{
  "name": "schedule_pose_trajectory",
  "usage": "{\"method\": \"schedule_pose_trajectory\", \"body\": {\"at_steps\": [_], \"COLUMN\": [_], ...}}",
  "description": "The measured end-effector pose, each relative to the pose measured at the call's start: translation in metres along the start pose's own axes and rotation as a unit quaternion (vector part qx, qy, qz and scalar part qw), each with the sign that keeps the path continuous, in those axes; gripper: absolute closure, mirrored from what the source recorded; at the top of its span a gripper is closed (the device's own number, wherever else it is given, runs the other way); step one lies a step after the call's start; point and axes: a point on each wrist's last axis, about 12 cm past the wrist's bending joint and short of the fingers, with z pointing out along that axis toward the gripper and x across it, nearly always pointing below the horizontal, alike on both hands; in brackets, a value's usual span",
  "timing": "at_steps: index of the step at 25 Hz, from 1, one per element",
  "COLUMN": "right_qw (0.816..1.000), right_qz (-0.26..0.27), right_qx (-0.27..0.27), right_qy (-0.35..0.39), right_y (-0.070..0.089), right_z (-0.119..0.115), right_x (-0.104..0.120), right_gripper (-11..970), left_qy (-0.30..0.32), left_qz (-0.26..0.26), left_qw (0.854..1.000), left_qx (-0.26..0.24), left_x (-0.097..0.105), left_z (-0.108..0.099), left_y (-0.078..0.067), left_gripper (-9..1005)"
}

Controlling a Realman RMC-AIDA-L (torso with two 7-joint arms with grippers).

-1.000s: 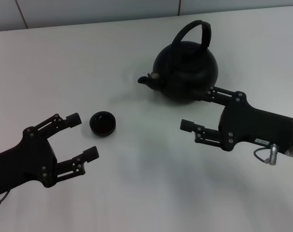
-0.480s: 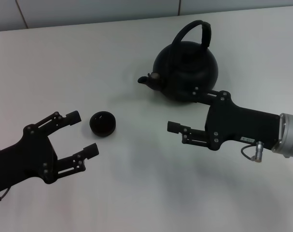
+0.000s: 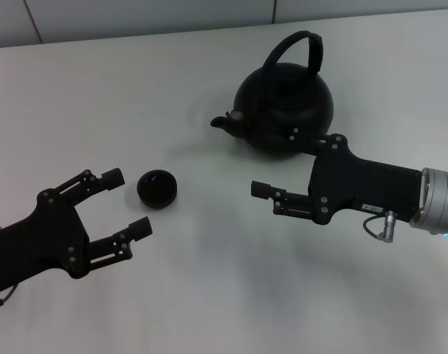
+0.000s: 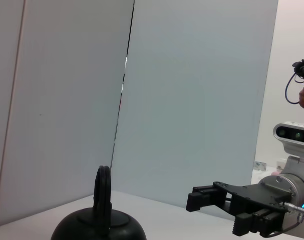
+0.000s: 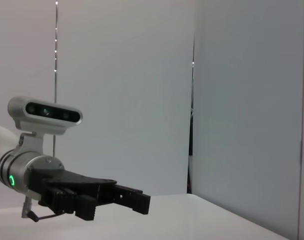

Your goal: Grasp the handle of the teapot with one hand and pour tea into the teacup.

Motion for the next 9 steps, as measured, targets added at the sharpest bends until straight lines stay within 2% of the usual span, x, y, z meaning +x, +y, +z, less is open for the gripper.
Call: {"method": "schedule_pose_trajectory", "body": {"at_steps": [9], "right_qw": [1.000], "right_qz": [-0.004], "right_qx": [0.001], "right_qy": [-0.001], "right_y": [-0.0004], "right_z": [0.0011], "right_x": [-0.0001], "right_gripper": [265], "left_qy": [0.001], "left_qz": [-0.001], "left_qw": [1.000], "left_qx": [-0.003], "left_x": [0.0003], "left_z": [0.0004], "left_y": [0.0009], "left_gripper": [133]}}
